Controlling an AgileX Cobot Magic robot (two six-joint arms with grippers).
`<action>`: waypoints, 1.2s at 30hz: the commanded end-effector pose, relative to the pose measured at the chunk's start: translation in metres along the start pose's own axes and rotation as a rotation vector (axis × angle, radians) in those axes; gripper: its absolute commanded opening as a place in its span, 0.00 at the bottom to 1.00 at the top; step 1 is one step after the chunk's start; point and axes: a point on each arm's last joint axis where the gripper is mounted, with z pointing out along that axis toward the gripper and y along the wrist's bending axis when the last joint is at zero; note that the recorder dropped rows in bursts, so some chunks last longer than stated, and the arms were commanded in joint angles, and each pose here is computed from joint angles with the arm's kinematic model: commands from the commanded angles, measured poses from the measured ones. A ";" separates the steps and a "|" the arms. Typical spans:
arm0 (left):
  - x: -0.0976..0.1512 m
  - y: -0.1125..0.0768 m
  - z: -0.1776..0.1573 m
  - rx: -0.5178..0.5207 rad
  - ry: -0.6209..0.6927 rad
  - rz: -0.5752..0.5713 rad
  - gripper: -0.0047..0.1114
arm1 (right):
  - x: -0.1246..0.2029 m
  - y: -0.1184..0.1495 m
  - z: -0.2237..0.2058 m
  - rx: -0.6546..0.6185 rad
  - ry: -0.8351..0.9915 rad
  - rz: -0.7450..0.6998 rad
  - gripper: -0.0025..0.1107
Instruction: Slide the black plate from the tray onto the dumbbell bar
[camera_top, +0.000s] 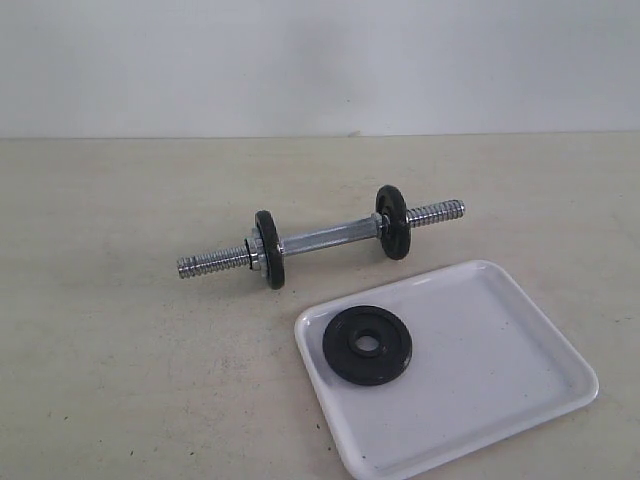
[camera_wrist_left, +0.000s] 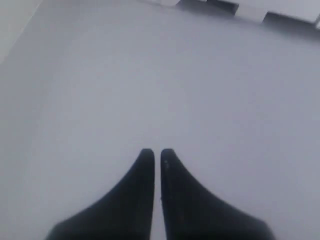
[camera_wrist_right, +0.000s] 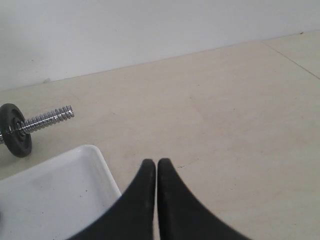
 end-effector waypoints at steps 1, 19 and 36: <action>-0.005 -0.003 -0.001 0.031 -0.065 -0.120 0.08 | -0.002 0.000 0.000 0.004 -0.018 -0.010 0.02; -0.002 -0.018 -0.003 0.203 0.014 -0.428 0.08 | -0.002 0.000 0.000 0.004 -0.018 -0.010 0.02; -0.004 -0.022 -0.004 0.252 0.006 -0.421 0.08 | -0.002 0.000 0.000 0.004 -0.018 -0.010 0.02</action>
